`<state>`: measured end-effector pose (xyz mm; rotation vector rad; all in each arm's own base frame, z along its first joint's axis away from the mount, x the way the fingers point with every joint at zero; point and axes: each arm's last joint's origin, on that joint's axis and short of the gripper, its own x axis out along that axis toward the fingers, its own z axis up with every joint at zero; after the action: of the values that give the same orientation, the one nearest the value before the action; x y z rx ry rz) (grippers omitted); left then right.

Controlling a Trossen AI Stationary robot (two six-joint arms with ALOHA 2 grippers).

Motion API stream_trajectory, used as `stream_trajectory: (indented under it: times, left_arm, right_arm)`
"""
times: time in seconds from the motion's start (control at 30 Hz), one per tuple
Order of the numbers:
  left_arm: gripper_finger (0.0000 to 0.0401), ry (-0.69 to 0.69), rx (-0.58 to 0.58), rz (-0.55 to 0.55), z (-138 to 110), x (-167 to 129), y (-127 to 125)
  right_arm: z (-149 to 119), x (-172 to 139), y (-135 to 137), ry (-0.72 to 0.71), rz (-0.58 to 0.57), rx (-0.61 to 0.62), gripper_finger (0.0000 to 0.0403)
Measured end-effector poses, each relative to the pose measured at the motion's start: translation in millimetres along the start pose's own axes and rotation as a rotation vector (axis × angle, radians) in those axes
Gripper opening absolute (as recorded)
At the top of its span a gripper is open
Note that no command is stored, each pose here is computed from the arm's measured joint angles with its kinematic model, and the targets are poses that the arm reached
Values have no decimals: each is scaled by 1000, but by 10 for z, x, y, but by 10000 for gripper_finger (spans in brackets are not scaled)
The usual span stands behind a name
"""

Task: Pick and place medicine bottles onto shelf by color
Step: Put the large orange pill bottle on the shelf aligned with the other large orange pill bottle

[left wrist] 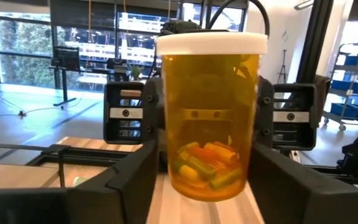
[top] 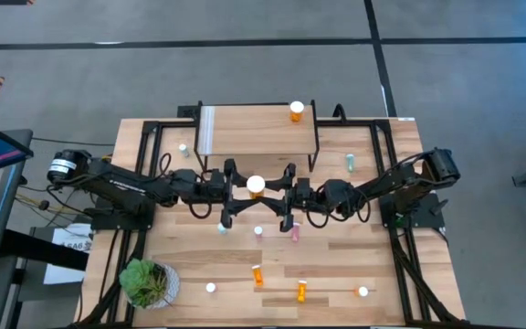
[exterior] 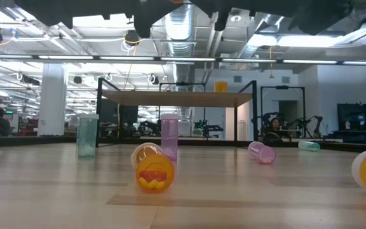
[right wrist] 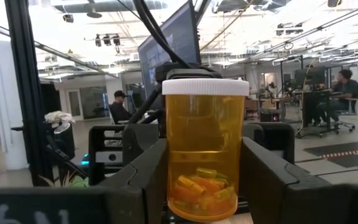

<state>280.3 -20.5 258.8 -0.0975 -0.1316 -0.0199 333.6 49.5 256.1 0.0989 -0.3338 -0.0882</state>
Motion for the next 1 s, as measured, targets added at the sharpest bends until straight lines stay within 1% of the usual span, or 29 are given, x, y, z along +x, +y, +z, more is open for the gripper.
stream_trajectory:
  times: [0.17,0.27,0.33,0.5,0.67,0.87,1.0]
  left_arm:
    - [161,1,0,-6,0,0,-3]
    - [145,2,1,-13,-1,0,-5]
    - [145,3,0,-13,-2,0,-5]
    - [167,21,3,-2,-17,-2,3]
    - [165,30,9,7,-27,-1,12]
    - [156,54,29,19,5,-39,15]
    - [159,137,70,66,6,-108,32]
  right_arm:
    - [0,1,-4,2,-1,0,191]
    - [0,0,-4,2,-1,-1,196]
    - [0,0,-4,2,-1,0,201]
    - [-13,-2,-5,14,-1,-4,220]
    - [8,-11,-8,52,-4,-12,245]
    - [140,-68,-17,144,-5,-32,255]
    - [259,-157,-26,248,-8,-30,255]
